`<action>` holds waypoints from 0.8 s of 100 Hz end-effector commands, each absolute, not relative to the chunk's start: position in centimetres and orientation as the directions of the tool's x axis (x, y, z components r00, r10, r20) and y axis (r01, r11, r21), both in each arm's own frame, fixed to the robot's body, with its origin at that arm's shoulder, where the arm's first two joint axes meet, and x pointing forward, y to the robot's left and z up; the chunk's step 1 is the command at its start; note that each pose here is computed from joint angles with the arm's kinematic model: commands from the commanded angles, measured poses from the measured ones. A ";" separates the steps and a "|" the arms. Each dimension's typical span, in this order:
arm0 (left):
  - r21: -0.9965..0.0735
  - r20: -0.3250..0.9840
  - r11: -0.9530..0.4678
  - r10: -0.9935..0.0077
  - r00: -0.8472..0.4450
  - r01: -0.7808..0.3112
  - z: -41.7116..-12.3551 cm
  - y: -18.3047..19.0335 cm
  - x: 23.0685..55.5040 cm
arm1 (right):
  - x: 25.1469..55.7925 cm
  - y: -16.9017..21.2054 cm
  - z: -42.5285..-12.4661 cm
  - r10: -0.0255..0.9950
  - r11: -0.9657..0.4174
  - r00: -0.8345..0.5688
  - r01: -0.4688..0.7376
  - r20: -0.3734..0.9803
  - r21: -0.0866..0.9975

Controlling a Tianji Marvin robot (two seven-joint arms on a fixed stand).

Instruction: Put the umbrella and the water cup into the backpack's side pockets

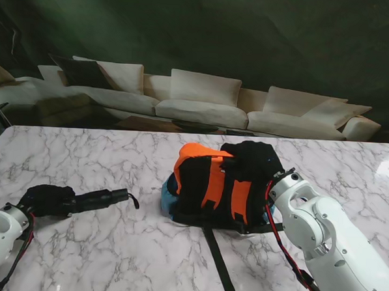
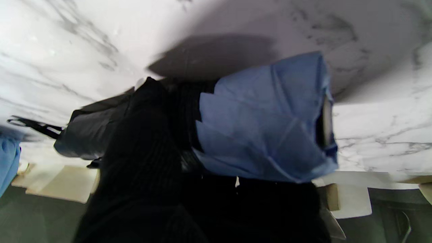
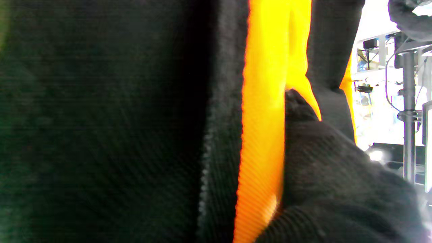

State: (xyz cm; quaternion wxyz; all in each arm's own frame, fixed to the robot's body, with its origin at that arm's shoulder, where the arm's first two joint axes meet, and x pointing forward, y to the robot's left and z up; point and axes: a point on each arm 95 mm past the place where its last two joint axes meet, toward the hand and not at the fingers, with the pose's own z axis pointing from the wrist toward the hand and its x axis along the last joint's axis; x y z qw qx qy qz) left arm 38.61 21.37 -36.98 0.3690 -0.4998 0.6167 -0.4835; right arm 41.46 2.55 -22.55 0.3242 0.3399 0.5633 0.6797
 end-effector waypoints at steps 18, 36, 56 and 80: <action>-0.987 0.066 -0.031 -0.973 -0.220 -0.159 -35.4 21.8 38.8 | 41.5 2.4 -23.7 0.828 -0.145 -0.550 -0.025 0.107 0.989; -0.996 0.068 -0.055 -0.969 -0.236 -0.064 -33.2 22.1 39.2 | 41.5 2.4 -23.7 0.830 -0.142 -0.548 -0.020 0.108 0.990; -0.987 0.103 -0.133 -0.955 -0.277 0.094 -30.2 21.9 39.8 | 41.6 2.2 -23.7 0.835 -0.143 -0.538 -0.016 0.112 0.990; -0.941 0.161 -0.253 -0.919 -0.360 0.225 -26.6 20.2 40.4 | 41.8 1.9 -23.7 0.841 -0.140 -0.529 -0.013 0.112 0.990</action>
